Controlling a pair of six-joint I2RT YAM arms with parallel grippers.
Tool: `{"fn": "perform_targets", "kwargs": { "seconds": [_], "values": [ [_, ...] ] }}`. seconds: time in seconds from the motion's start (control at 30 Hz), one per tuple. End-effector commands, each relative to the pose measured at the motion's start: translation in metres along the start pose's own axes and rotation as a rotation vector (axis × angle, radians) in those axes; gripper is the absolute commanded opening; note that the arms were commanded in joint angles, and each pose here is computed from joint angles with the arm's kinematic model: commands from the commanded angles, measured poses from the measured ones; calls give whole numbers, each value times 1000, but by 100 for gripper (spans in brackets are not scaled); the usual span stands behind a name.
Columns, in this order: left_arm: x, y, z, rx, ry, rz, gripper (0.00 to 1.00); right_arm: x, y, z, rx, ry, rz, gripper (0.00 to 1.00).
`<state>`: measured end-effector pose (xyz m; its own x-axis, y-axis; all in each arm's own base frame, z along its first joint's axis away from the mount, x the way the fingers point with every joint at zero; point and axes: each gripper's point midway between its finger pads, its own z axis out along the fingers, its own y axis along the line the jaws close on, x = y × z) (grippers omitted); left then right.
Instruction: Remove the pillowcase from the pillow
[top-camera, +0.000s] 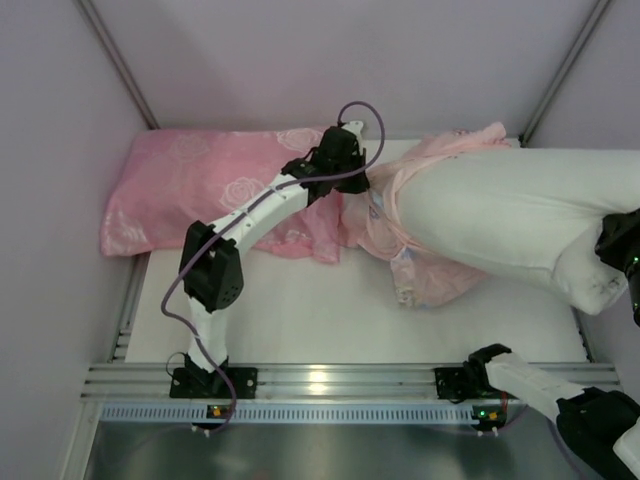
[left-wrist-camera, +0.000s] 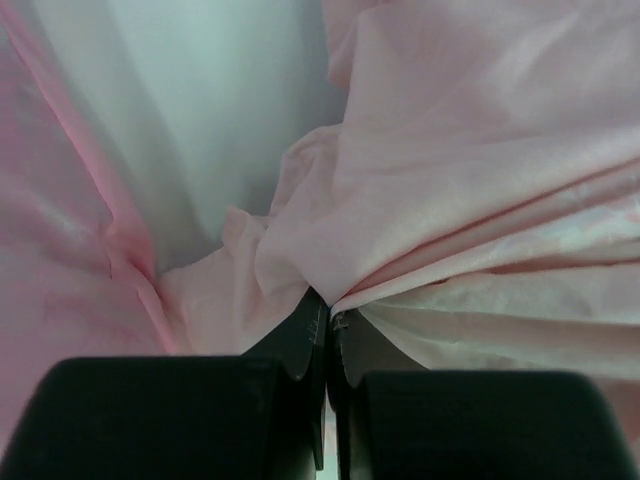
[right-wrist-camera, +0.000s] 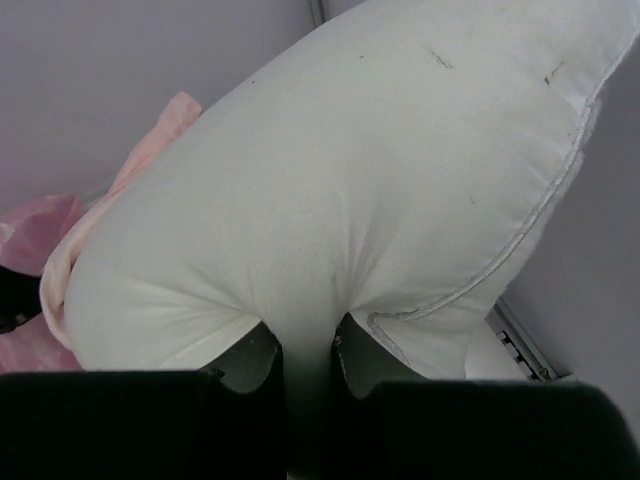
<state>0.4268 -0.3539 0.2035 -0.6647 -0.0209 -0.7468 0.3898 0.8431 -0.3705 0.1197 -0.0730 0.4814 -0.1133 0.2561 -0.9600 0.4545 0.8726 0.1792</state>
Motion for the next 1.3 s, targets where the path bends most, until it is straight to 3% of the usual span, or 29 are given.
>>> {"fn": "perform_targets", "kwargs": {
  "seconds": [0.0, 0.03, 0.3, 0.57, 0.63, 0.7, 0.73, 0.77, 0.8, 0.83, 0.87, 0.9, 0.93, 0.97, 1.03, 1.13, 1.27],
  "values": [
    [-10, 123, 20, -478, 17, 51, 0, -77, -79, -53, 162, -358, 371, 0],
    [8, 136, 33, -510, 88, 57, 0, -81, -77, -54, 128, -364, 391, 0],
    [-9, 176, 48, -543, 76, -28, 0, -85, -102, -64, 77, -402, 483, 0],
    [-12, 175, 59, -480, 99, 59, 0, -90, -114, -69, 33, -424, 523, 0],
    [-9, 132, 64, -234, 120, 51, 0, -84, -79, -57, -75, -369, 466, 0],
    [5, 96, 67, -36, 144, 35, 3, -50, -17, -26, -171, -229, 300, 0],
    [-1, 73, 55, 43, 126, 40, 8, -33, 7, -13, -206, -165, 241, 0],
    [1, 64, 51, 59, 119, 55, 24, 2, 35, 9, -209, -67, 131, 0],
    [16, 51, 49, 86, 135, 81, 30, 28, 67, 20, -270, 30, 63, 3],
    [8, 35, 33, 123, 113, 102, 36, 62, 86, 35, -269, 113, 11, 27],
    [13, 19, 26, 149, 120, 125, 52, 80, 105, 38, -331, 165, -11, 44],
    [23, 15, 20, 154, 134, 151, 60, 93, 118, 43, -361, 188, -33, 58],
    [7, 9, 0, 112, 72, 180, 68, 98, 130, 48, -384, 190, -28, 76],
    [10, -4, -9, 100, 60, 213, 84, 116, 137, 57, -371, 229, -52, 81],
    [-5, -6, -26, 37, -5, 256, 96, 128, 157, 59, -433, 264, -46, 86],
    [-51, -20, -56, 24, -132, 293, 99, 144, 173, 58, -483, 322, -34, 87],
    [-87, -42, -58, 81, -203, 395, 99, 158, 174, 61, -466, 360, -25, 88]
  ]
}}
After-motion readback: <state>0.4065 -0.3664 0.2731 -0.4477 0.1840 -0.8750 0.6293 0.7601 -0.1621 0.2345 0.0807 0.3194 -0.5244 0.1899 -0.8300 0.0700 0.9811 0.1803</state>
